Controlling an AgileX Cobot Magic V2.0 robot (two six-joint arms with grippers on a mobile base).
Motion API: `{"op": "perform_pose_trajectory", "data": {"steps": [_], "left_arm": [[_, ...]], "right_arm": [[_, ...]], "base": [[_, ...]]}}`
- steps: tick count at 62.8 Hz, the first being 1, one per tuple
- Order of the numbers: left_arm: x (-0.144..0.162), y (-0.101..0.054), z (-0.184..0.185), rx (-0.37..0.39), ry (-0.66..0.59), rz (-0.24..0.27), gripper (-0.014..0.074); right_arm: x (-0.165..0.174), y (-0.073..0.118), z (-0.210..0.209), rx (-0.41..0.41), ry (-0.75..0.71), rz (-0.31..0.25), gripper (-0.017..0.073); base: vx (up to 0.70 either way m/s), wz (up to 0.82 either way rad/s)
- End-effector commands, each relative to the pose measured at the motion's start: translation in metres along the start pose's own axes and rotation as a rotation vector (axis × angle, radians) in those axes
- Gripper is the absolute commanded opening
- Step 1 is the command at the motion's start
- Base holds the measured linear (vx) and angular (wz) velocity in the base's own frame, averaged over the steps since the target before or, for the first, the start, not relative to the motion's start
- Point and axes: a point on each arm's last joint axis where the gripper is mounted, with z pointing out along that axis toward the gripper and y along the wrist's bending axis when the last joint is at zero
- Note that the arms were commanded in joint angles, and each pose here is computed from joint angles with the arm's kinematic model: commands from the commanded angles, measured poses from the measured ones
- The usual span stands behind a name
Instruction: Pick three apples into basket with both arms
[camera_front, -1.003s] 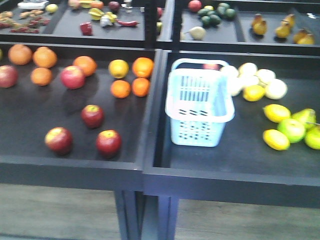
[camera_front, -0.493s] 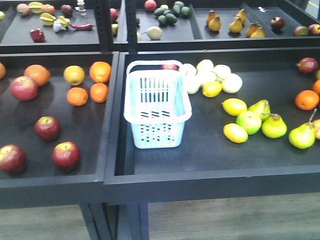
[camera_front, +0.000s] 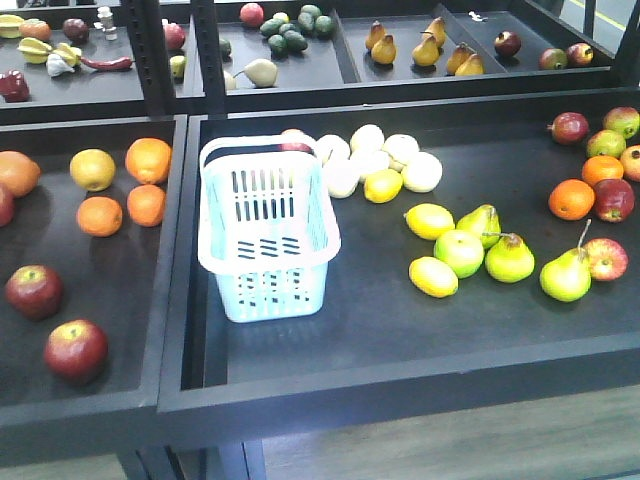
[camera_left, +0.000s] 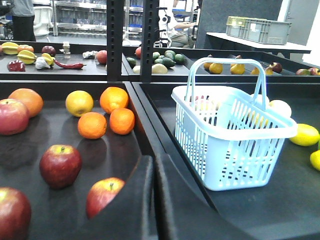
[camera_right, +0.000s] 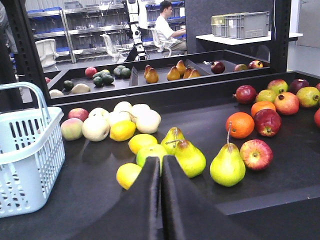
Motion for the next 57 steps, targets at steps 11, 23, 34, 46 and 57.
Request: {"op": "perform_pose_trajectory", "data": {"steps": [11,23,34,46,57], "left_arm": [[-0.0162,-0.0021,-0.0031,0.017,-0.116,-0.004,-0.0006],[-0.0162,-0.0021,-0.0031,0.017,-0.116,-0.004,-0.0006],[-0.0162,-0.0021,-0.0031,0.017,-0.116,-0.004,-0.0006],[-0.0162,-0.0021,-0.0031,0.017,-0.116,-0.004,-0.0006],[-0.0162,-0.0021,-0.0031,0.017,-0.116,-0.004,-0.0006]], "right_arm": [[-0.0019,0.0019,-0.0004,-0.022,-0.065,-0.021,-0.0005],[-0.0019,0.0019,-0.0004,-0.022,-0.065,-0.021,-0.0005],[-0.0019,0.0019,-0.0004,-0.022,-0.065,-0.021,-0.0005],[-0.0019,0.0019,-0.0004,-0.022,-0.065,-0.021,-0.0005],[-0.0019,0.0019,-0.0004,-0.022,-0.065,-0.021,-0.0005]], "base": [[0.14,-0.01],[0.17,0.11],[0.17,0.13],[0.15,0.11],[0.11,0.10]]}}
